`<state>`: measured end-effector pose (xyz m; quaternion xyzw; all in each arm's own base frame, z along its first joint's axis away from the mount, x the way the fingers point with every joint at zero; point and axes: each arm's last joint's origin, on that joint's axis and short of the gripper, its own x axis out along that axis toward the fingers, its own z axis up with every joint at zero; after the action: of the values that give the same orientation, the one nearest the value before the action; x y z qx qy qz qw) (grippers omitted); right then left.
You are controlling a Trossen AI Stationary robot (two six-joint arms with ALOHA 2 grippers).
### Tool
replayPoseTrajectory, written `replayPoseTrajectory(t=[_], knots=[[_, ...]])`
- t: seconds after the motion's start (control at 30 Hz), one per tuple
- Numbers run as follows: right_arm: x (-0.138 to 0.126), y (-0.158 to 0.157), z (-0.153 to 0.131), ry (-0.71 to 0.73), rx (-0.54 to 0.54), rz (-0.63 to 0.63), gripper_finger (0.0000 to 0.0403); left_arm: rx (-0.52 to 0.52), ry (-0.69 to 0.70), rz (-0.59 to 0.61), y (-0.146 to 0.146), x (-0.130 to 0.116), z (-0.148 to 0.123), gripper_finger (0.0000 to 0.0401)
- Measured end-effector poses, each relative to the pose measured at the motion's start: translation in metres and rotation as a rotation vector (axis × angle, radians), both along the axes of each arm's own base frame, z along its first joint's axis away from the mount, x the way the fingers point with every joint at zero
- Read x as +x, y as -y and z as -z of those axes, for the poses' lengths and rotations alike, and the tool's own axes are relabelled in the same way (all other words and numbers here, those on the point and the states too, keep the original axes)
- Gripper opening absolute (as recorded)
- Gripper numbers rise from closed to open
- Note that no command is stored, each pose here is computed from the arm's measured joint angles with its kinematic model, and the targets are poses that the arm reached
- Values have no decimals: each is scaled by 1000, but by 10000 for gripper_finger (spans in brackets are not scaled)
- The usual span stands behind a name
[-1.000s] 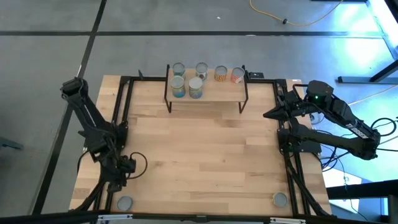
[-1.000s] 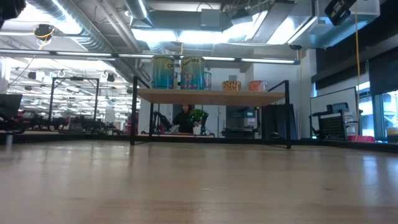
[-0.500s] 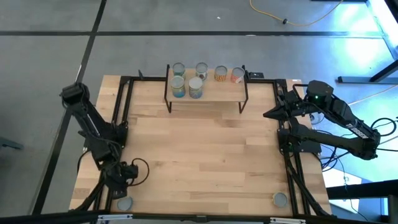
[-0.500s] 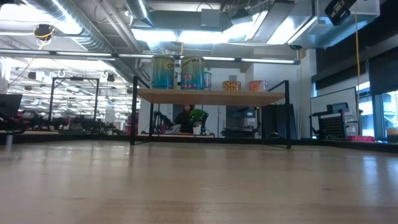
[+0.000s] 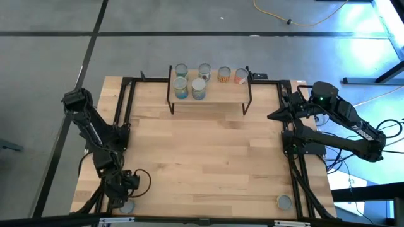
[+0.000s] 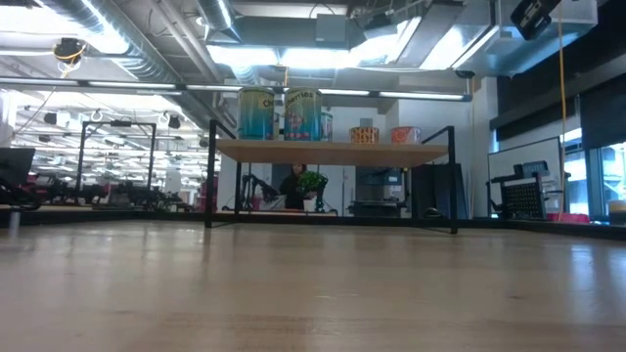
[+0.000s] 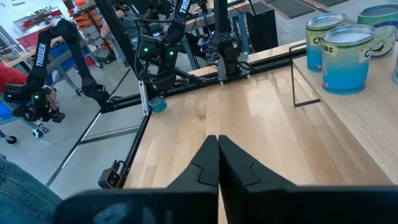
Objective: Pick and place cans onto a shelf
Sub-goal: Put the green tuna can on the shelf
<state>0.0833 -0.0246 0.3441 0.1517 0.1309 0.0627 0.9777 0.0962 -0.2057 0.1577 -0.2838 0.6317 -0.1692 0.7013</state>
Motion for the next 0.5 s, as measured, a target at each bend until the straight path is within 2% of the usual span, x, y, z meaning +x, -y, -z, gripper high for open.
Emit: replayPoseTrajectory(t=[0.5], knots=[[0,0,0,-1,4,1,0,14,9,-2,0,0,2,53]])
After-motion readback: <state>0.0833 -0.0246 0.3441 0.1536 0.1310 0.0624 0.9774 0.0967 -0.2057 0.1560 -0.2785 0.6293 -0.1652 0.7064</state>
